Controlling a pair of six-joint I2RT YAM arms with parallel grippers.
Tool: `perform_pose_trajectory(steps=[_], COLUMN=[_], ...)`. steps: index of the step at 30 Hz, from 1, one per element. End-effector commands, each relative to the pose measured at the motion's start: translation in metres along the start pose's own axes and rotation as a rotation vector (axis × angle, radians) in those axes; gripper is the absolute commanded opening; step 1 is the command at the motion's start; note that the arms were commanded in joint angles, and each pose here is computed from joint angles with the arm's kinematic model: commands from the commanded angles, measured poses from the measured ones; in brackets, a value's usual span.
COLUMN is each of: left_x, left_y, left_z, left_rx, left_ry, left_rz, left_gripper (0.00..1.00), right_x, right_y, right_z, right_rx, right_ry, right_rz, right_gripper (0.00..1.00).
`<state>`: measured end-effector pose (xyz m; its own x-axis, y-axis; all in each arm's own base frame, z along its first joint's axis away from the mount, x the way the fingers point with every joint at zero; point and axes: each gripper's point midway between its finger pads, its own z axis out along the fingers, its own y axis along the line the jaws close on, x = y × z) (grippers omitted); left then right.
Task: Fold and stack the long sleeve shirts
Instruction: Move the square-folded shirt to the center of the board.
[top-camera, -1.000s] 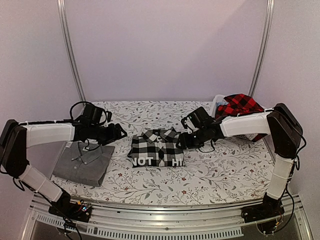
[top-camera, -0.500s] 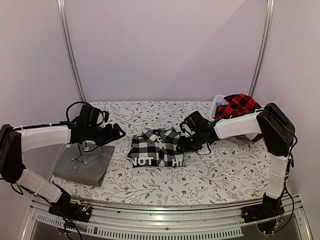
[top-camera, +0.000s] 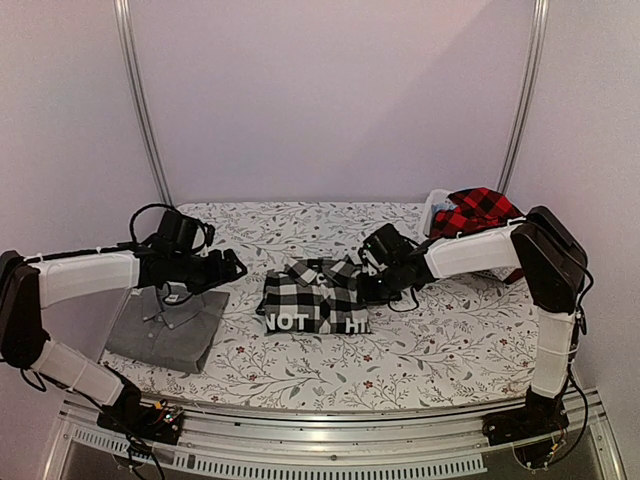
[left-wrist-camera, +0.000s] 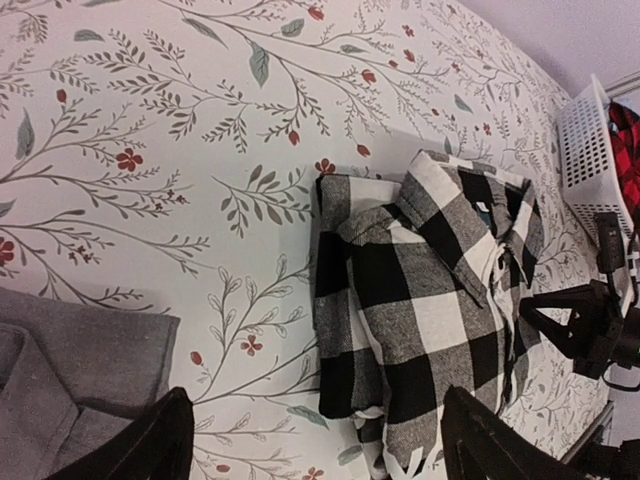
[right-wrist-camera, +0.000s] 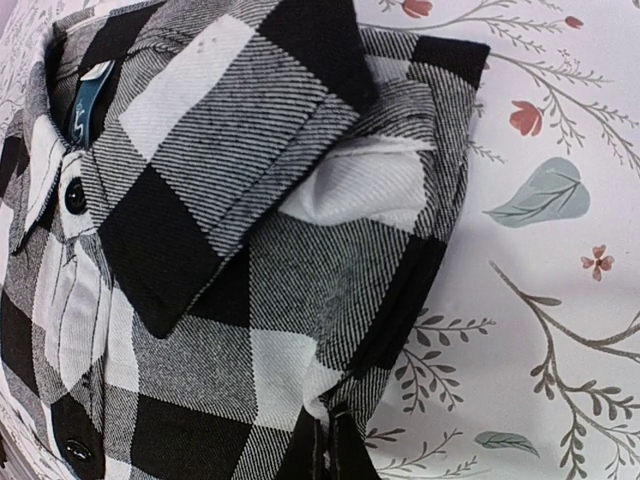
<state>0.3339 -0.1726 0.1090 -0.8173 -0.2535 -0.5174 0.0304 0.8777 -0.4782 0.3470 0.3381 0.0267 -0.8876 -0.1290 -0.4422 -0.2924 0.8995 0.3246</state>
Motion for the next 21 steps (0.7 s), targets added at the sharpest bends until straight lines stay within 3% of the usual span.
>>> perform_pose_trajectory(steps=[1,15,21], left_x=[0.000,0.057,0.075], left_y=[0.004,0.051,0.066], left_z=[-0.009,-0.018,-0.008], left_rx=[-0.047,-0.352,-0.436], left_ry=[-0.010,0.089,0.145], left_rz=[0.008,0.003,0.011], left_gripper=[0.85,0.82,0.62], right_x=[0.000,0.034,0.053], right_y=[-0.025,-0.099,-0.129], right_z=[-0.017,-0.065,-0.085], right_rx=[0.048,0.136,0.172], right_ry=[-0.010,-0.021,-0.033], right_rz=[0.034,0.097,0.151], right_gripper=[0.00,0.00,0.00])
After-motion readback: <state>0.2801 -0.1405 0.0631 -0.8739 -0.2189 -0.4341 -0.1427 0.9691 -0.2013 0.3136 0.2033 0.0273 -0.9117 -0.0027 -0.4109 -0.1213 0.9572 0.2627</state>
